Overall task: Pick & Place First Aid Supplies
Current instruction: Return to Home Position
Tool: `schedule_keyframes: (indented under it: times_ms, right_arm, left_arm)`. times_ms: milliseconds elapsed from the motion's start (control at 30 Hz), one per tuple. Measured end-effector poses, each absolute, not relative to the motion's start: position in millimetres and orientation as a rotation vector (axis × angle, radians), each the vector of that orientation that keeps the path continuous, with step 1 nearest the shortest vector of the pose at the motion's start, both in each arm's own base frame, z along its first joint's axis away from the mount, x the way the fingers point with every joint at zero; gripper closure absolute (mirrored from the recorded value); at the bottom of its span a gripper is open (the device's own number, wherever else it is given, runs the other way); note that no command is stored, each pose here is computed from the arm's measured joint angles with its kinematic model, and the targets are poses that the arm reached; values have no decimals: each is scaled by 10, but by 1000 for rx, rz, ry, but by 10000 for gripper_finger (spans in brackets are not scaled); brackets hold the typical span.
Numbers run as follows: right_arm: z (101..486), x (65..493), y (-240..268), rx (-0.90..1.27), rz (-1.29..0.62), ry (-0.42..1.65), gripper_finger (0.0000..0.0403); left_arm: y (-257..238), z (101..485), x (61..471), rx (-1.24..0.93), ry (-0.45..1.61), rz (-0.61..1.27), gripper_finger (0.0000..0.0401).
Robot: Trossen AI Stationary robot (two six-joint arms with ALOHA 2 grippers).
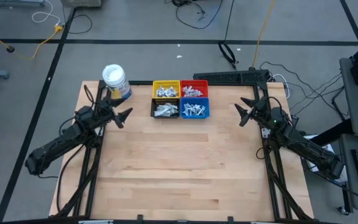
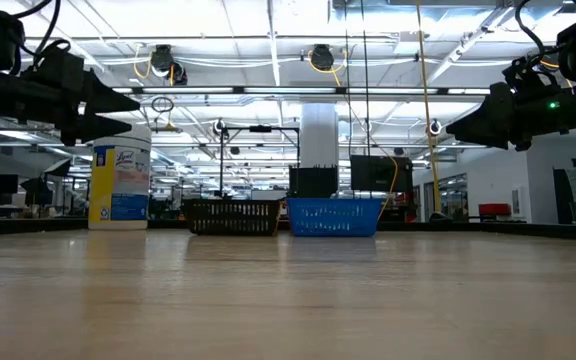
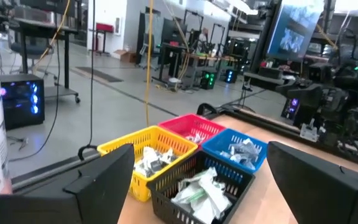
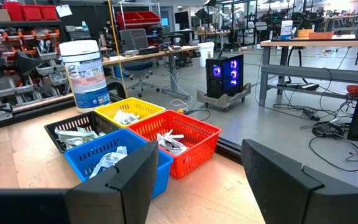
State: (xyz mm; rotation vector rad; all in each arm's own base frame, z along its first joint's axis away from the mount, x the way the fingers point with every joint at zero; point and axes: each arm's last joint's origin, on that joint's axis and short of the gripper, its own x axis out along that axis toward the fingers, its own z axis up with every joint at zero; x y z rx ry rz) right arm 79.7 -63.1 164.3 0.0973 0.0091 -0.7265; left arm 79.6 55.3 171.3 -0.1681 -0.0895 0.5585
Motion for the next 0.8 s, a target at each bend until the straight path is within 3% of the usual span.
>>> schedule_keyframes:
  times_ms: [800]
  right_arm:
    - [1644,797,-631,97,-727,9,175]
  left_arm:
    - [559,1701,801,-174,-78,564,34]
